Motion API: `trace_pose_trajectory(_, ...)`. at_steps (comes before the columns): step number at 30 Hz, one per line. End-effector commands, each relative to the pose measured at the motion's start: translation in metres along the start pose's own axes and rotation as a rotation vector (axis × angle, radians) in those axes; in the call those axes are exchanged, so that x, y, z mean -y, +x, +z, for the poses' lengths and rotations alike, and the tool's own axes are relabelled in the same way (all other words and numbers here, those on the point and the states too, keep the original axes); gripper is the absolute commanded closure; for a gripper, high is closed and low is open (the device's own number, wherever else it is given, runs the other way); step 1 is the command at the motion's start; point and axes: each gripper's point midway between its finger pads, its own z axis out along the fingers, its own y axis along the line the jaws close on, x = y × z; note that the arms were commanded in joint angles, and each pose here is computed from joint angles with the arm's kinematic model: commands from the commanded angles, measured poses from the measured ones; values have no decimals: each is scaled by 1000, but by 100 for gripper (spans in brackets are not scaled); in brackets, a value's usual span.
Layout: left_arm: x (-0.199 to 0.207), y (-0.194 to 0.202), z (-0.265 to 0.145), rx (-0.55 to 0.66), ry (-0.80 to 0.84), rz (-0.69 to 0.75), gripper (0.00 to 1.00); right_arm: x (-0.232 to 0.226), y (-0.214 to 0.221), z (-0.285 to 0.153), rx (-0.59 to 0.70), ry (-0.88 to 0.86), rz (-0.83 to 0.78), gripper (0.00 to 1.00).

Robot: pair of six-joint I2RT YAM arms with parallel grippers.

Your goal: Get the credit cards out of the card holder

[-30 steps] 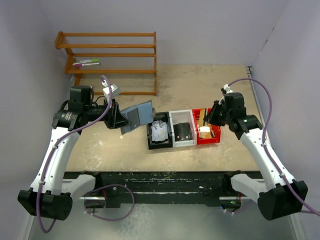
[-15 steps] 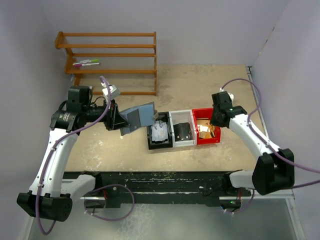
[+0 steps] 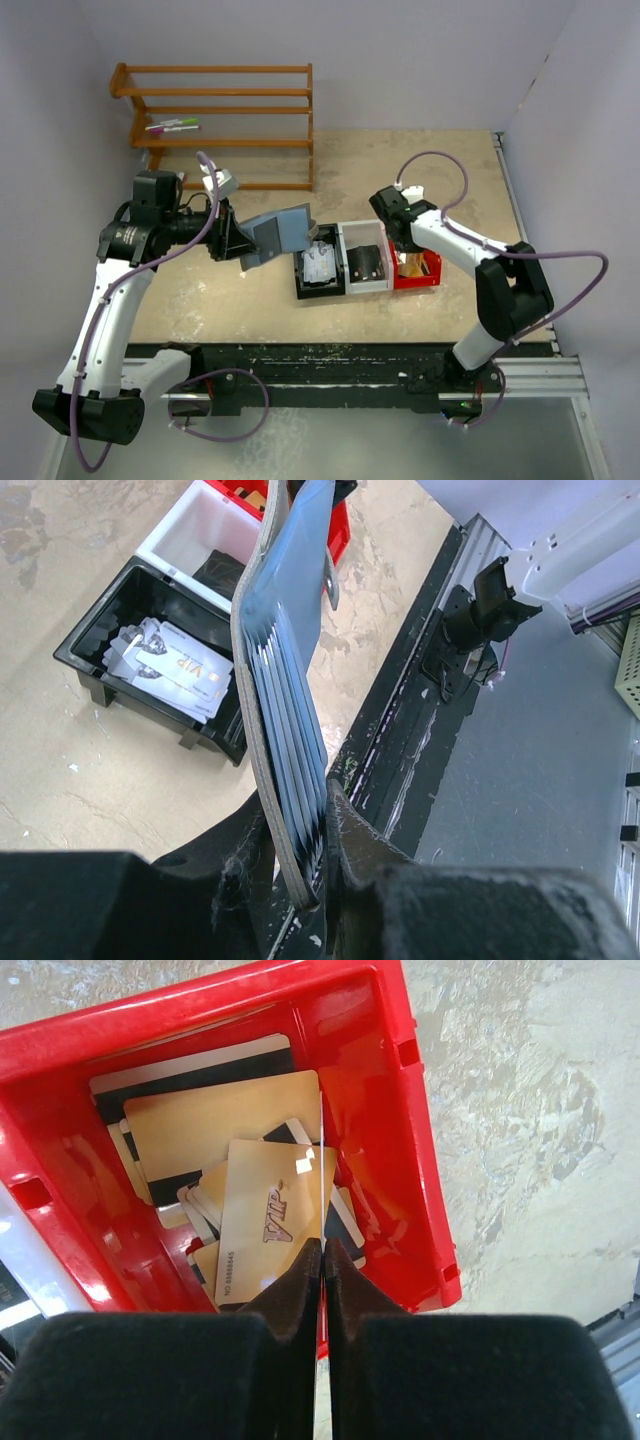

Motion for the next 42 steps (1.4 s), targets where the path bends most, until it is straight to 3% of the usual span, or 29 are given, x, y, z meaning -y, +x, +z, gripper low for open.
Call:
trace_pose_trajectory(1,21,-19,-8,54,54,97,100,3,-9,-6,27,66,14,90)
trace_pose_trajectory(4,22,-20,-8,55,58,96,100,-9,-6,-9,23,10,19,72)
trace_pose_trajectory(8,22,-21,-8,55,64,88,100,-24,-18,-30,53,-106,45,61)
trace_pose_trajectory(13,25,-22,-8,60,79,76,100,-26,-58,-99,150,-348,144,40)
trace_pose_trajectory(18,31,-25,-7,70,117,66,100,-53,-98,-212,353,-893,166,18)
trace_pose_trajectory(23,39,-28,-7,77,171,38,100,-72,-89,-325,469,-1501,124,4)
trace_pose_trajectory(27,43,-31,-7,86,197,22,100,-67,-81,-372,539,-1723,128,0)
trace_pose_trajectory(38,53,-35,-9,92,257,-1,100,-101,-69,-403,577,-1809,23,0)
trace_pose_trajectory(42,57,-36,-11,94,275,-1,100,-116,-61,-404,544,-1839,1,12)
